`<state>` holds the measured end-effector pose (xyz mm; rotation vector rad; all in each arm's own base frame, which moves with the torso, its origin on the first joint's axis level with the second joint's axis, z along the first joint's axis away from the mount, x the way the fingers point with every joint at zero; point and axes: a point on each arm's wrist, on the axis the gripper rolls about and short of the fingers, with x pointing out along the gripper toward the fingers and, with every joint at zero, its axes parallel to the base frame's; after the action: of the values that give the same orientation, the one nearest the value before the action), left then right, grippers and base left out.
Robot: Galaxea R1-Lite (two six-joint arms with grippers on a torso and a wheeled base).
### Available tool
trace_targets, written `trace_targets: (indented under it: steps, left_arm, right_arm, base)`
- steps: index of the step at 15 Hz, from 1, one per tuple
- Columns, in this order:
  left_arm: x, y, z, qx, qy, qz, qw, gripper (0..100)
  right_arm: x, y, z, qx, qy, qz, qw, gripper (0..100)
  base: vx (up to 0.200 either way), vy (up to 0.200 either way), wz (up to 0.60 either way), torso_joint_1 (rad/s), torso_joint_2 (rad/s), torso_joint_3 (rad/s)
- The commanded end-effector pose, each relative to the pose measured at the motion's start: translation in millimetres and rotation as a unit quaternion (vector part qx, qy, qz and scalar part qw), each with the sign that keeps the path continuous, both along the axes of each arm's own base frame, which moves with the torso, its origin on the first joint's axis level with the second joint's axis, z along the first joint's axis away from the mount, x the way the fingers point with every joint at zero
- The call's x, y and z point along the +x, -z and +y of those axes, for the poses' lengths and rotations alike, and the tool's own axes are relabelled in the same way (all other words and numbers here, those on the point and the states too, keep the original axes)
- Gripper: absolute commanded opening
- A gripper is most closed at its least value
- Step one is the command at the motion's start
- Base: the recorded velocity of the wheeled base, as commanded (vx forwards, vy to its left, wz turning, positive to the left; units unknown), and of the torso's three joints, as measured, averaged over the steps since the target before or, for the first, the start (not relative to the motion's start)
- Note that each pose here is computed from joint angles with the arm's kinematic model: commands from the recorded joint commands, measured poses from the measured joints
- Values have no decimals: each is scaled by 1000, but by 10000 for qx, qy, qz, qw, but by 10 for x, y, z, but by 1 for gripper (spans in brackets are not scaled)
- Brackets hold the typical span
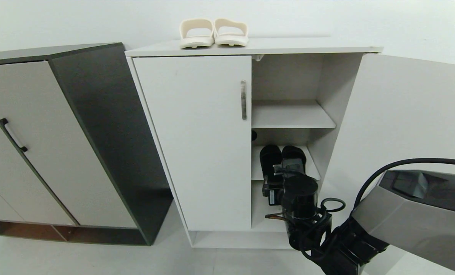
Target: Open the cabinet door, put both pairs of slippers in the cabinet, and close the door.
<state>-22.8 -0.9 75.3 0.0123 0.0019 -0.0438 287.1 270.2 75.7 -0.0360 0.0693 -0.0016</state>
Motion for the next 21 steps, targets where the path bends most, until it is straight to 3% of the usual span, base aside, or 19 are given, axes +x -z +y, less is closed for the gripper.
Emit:
trace_targets:
  steps: [1,7,9,21]
  left_arm:
    - [1,0,0,0,3,5,10000,0]
    - [1,0,0,0,3,5,10000,0]
    - [1,0,0,7,3,4,10000,0]
    - [1,0,1,0,-4,5,10000,0]
  right_arm:
    - [-3,9,-18,-2,13,-3,10000,100]
    - [-42,54,-51,-22,-125,28,9999,100]
    - [-39,88,-97,-287,-136,45,9995,100]
    - [-61,107,-141,-466,-197,-27,9987,100]
  base:
    - [0,200,0,-2,2,7]
    - [0,200,0,2,0,6]
    - [0,200,0,0,0,5]
    - [0,0,0,0,0,0]
